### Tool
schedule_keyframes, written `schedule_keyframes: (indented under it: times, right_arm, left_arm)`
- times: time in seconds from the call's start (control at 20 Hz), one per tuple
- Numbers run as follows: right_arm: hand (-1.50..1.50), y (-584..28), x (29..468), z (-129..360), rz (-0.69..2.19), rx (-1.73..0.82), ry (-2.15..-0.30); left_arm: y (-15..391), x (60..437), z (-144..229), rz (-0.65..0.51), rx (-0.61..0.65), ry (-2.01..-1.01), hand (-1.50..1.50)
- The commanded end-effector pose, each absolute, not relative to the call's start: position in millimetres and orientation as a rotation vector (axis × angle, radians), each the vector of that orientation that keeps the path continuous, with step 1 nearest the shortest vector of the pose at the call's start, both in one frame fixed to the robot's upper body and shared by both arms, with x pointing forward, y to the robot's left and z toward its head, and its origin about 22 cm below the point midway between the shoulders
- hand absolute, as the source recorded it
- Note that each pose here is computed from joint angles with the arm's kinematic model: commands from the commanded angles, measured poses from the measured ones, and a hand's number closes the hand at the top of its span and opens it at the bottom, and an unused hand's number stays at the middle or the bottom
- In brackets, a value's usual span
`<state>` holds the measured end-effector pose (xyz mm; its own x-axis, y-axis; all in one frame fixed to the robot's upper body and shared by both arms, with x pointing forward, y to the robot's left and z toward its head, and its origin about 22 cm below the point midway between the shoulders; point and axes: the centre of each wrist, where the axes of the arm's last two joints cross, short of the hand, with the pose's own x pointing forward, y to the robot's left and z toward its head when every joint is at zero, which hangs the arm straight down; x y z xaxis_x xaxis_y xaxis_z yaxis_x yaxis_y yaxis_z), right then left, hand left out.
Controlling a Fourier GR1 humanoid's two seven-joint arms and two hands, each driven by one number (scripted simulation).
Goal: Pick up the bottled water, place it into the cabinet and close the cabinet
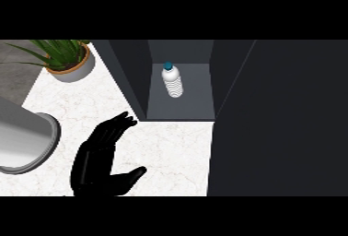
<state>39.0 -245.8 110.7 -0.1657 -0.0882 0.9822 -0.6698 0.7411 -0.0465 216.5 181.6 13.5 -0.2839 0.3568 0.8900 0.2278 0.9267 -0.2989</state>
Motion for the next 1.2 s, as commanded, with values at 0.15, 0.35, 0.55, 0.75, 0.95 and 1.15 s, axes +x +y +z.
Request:
schedule_keyframes:
  times: [0.15,0.35,0.55,0.75,0.95,1.15]
  right_arm:
    - [1.50,-221.5,25.0,163.0,0.794,0.719,-1.673]
    - [1.50,-209.8,26.4,169.2,0.872,0.804,-1.677]
    - [1.50,-206.3,32.6,166.9,0.955,0.775,-1.647]
    - [1.50,-194.9,37.0,156.8,0.923,0.855,-1.642]
    - [1.50,-181.8,32.4,149.1,0.727,0.953,-1.644]
    - [1.50,-172.0,34.4,141.4,0.657,1.026,-1.658]
  left_arm:
    - [230.1,185.9,25.1,0.234,-0.416,-1.872,-1.50]
    - [235.4,175.3,29.8,0.267,-0.416,-1.856,-1.50]
    - [263.6,168.3,34.1,0.272,-0.410,-1.869,-1.50]
    - [268.9,153.2,36.2,0.239,-0.443,-1.844,-1.50]
    - [281.6,153.9,44.3,0.247,-0.433,-1.859,-1.50]
    - [295.7,152.0,46.5,0.244,-0.454,-1.876,-1.50]
